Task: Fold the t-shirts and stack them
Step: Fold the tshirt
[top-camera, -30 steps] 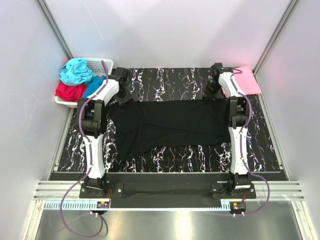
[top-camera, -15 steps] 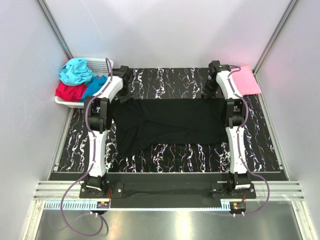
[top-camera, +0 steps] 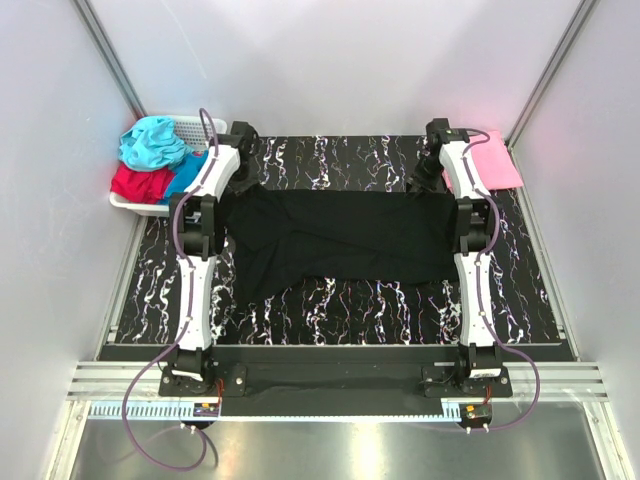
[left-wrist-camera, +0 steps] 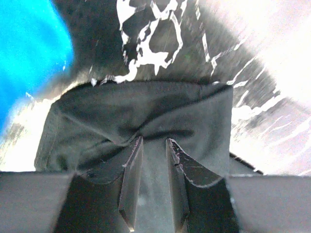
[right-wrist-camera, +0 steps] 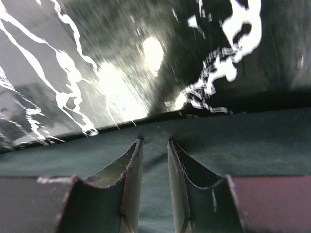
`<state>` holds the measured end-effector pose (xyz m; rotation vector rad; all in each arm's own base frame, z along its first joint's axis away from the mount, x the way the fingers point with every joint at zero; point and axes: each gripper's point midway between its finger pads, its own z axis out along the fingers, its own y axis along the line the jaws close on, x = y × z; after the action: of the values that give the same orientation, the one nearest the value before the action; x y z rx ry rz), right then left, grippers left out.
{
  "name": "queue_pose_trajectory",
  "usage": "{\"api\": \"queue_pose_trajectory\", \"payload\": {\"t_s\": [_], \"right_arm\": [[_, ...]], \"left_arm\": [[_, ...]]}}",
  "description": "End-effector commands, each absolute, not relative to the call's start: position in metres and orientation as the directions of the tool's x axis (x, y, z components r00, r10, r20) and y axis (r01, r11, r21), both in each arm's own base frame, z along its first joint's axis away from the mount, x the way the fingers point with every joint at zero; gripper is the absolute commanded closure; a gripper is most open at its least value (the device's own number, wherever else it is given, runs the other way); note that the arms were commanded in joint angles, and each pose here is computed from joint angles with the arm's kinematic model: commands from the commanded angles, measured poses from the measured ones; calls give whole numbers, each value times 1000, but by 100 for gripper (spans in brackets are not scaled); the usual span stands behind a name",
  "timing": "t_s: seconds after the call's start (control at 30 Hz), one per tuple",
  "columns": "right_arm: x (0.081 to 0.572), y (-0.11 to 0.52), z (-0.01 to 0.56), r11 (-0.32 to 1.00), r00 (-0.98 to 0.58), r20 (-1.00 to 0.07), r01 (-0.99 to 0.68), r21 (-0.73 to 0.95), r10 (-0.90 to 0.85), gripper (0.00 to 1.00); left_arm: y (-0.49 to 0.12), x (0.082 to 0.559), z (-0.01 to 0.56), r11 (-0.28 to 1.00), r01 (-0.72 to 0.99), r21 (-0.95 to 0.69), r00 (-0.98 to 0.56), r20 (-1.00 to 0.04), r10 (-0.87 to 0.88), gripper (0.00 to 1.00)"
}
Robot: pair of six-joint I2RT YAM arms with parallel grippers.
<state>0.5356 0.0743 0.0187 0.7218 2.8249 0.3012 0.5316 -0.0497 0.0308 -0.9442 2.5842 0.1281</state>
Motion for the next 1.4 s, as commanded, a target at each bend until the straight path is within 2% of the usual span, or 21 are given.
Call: {"api": "queue_pose_trajectory", "payload": {"t_s": [0.0,0.13,0.17,0.37,0.43,0.47,0.53,0.57,0.7,0.83,0.93,1.03,1.1,1.23,1.37], "right_arm": [[567,73,21,826,-827,-202,438,355,525,66],[580,93,24,802,-845,-197,362,474,498,64],[589,96,27,798,-840,-221,339,499,495,64],[615,100,54,798,-814,-340,230,557,472,64],[620,99,78,812,-797,-402,181,555,452,64],[621,97,87,819,-788,-424,170,547,447,64],[628,90,121,846,-743,-516,126,519,427,64],[628,85,125,855,-733,-533,126,503,422,64],[631,74,177,886,-655,-644,87,456,396,64],[629,68,199,898,-620,-683,87,431,387,65],[621,61,207,905,-613,-689,108,411,386,65],[602,41,195,911,-628,-662,233,341,409,66],[586,36,194,905,-638,-641,284,318,426,66],[537,9,137,876,-702,-541,456,157,463,66],[494,3,113,850,-727,-473,518,98,498,68]], "left_arm": [[-53,568,43,755,-630,-183,-642,-425,-638,68],[-83,596,44,776,-527,-348,-659,-409,-631,65],[-94,600,42,774,-490,-400,-680,-381,-627,65],[-116,626,66,780,-343,-523,-677,-438,-591,63],[-118,622,68,793,-317,-520,-688,-450,-570,63],[-120,625,94,812,-266,-519,-665,-511,-545,63],[-118,615,96,838,-250,-485,-662,-546,-514,63],[-115,617,127,851,-229,-473,-604,-616,-505,62],[-94,601,148,847,-300,-438,-523,-667,-530,62],[-71,589,167,830,-386,-403,-442,-708,-550,62],[-66,583,184,823,-380,-422,-395,-731,-557,62],[-79,579,199,830,-325,-454,-420,-717,-557,62],[-83,567,189,832,-335,-443,-472,-685,-555,62],[-81,535,170,833,-393,-389,-535,-641,-551,62],[-71,508,148,837,-445,-319,-577,-613,-540,62]]}}
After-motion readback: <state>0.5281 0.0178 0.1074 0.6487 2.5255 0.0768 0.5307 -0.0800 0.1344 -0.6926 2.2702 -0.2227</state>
